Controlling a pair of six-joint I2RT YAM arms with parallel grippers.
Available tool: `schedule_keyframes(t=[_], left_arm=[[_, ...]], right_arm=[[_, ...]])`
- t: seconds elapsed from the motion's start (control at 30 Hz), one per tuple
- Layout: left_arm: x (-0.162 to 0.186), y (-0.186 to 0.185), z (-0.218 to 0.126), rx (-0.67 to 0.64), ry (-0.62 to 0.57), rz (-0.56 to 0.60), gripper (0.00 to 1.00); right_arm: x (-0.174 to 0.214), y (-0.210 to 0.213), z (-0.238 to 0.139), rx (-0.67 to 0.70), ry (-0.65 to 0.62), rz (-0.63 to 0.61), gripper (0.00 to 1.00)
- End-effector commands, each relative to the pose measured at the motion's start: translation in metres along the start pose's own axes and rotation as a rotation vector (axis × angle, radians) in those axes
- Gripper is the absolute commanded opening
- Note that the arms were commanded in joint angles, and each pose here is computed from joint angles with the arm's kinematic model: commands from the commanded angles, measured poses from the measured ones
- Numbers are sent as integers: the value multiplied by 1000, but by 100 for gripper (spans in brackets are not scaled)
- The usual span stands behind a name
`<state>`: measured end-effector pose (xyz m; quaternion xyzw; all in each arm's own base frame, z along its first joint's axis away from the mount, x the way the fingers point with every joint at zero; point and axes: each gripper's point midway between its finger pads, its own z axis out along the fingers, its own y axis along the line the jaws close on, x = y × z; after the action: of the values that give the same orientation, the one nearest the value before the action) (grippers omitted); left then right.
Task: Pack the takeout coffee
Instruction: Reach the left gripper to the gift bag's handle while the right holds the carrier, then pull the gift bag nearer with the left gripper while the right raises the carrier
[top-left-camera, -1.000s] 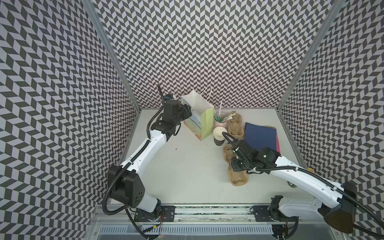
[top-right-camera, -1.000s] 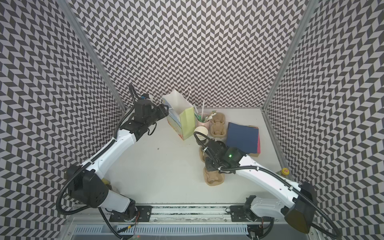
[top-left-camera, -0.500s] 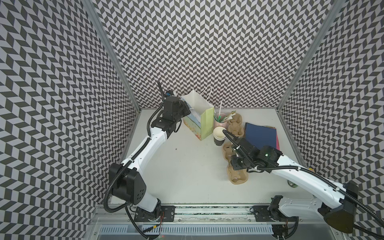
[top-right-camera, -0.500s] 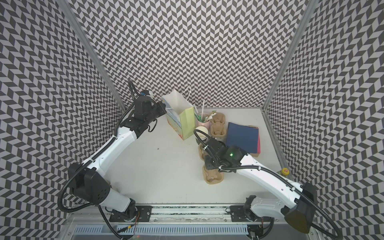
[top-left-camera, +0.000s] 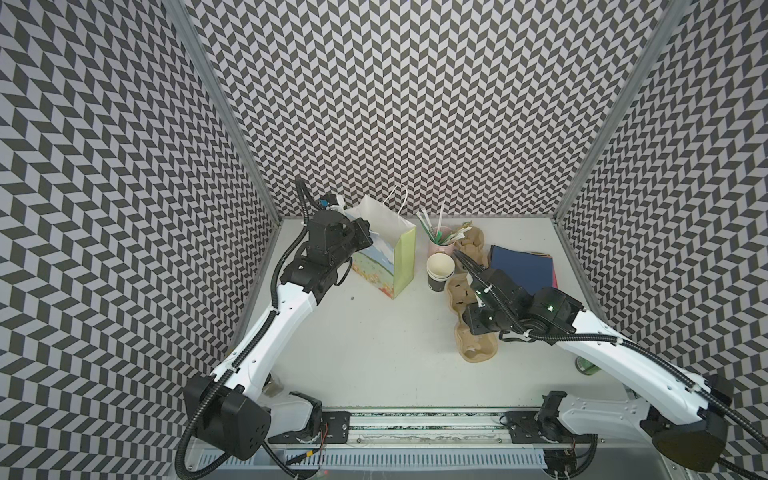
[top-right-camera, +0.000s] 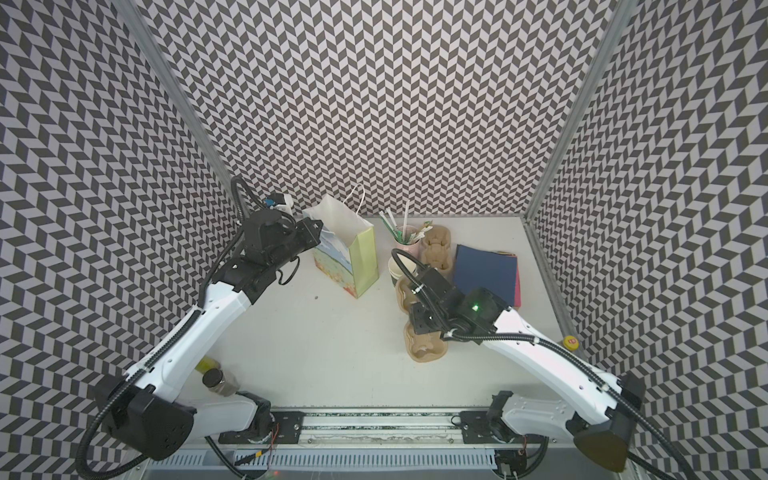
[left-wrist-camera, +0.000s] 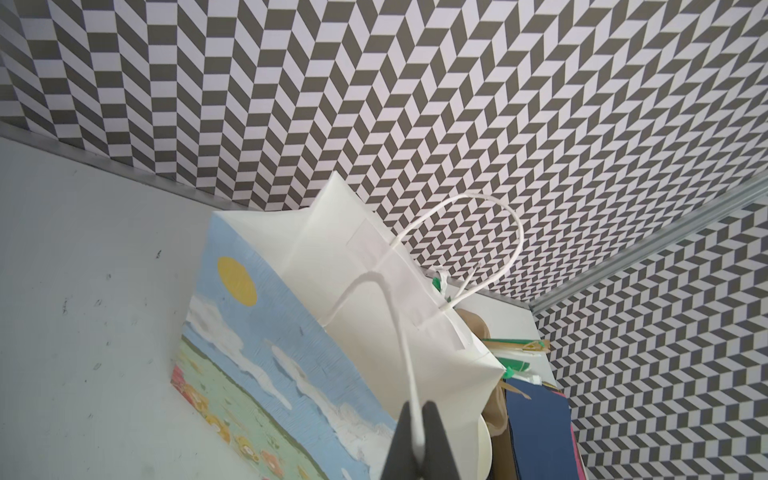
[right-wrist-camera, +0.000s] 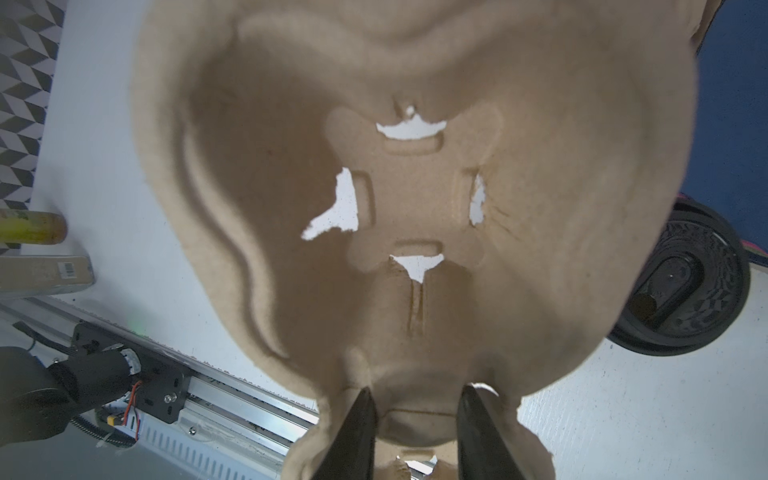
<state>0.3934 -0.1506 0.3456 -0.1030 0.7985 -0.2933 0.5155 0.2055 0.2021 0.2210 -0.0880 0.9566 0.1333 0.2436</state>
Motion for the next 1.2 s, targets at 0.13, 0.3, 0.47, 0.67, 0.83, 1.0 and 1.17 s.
schedule_keyframes(t=[0.13, 0.3, 0.47, 0.67, 0.83, 1.0, 1.17], left_arm=[[19, -9, -40, 85, 39, 13, 0], [38, -26, -62, 166, 75, 23, 0], [59, -30, -79, 206, 112, 21, 0], [80, -44, -94, 318, 137, 40, 0], [87, -58, -106, 432, 122, 107, 0], [104, -62, -110, 508, 167, 153, 0], [112, -55, -117, 505, 171, 203, 0]], right_arm=[[-9, 0, -20, -8, -41, -7, 31], [-14, 3, -28, -18, -54, -8, 31], [-18, 5, -37, -31, -63, -7, 31], [-23, 7, -47, -39, -82, -6, 31], [-29, 10, -57, -52, -100, -7, 31], [-34, 12, -64, -60, -111, -12, 31], [-40, 15, -70, -70, -123, -22, 31]])
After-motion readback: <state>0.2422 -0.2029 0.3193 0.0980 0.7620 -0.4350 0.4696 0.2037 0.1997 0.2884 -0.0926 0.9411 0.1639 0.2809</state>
